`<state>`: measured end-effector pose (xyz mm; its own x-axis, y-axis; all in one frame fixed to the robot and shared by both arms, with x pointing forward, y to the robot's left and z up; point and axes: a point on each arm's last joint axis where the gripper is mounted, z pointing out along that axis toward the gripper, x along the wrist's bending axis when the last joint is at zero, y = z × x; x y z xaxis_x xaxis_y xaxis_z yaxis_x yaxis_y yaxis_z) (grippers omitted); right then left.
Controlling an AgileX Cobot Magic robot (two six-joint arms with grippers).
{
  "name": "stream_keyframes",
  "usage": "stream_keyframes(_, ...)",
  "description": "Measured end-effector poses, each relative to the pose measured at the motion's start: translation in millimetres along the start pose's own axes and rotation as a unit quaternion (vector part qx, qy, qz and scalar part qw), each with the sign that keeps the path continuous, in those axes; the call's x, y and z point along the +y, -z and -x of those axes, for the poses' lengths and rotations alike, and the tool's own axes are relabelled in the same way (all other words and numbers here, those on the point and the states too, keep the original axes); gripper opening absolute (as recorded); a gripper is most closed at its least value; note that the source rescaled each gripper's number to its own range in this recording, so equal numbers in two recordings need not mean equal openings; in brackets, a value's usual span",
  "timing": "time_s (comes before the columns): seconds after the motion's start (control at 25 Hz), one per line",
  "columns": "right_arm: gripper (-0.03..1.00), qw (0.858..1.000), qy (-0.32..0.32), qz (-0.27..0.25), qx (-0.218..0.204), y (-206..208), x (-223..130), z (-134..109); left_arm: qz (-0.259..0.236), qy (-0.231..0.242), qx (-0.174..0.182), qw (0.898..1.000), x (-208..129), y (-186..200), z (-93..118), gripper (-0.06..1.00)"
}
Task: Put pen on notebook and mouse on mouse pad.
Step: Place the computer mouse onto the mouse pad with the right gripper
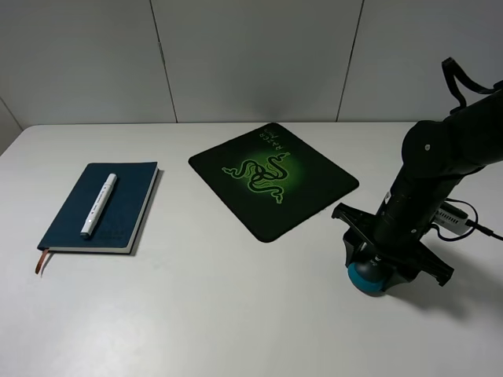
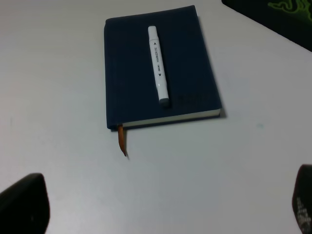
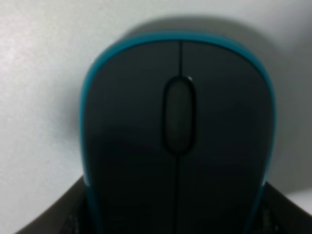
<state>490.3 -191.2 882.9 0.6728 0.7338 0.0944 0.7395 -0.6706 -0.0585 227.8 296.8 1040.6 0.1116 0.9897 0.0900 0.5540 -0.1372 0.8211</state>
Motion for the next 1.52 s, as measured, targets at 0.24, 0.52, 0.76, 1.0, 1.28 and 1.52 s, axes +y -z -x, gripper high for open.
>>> stream_keyframes(0.24, 0.0, 1.0, 0.011, 0.007, 0.017, 16.7, -2.1, 0.2, 0.0, 0.0, 0.0, 1.0, 0.0, 0.0, 0.0, 1.0)
stream_keyframes(0.52, 0.0, 0.999, 0.024, 0.009, 0.026, 37.5, -6.6, 3.7, 0.0, 0.0, 0.0, 1.0, 0.0, 0.0, 0.0, 1.0)
stream_keyframes(0.76, 0.0, 0.998, 0.066, -0.004, 0.01, 50.4, -6.5, -1.1, 0.0, 0.0, 0.0, 1.0, 0.0, 0.0, 0.0, 1.0)
stream_keyframes(1.0, 0.0, 0.993, 0.12, -0.003, 0.021, 71.5, -1.2, -18.5, 0.0, 0.0, 0.0, 1.0, 0.0, 0.0, 0.0, 1.0)
stream_keyframes(1.28, 0.0, 0.983, 0.181, -0.006, 0.023, 89.8, 7.3, -41.9, 0.0, 0.0, 0.0, 1.0, 0.0, 0.0, 0.0, 1.0)
stream_keyframes(1.52, 0.0, 0.97, 0.242, -0.005, 0.027, 94.5, 21.0, -71.9, 0.0, 0.0, 0.0, 1.0, 0.0, 0.0, 0.0, 1.0)
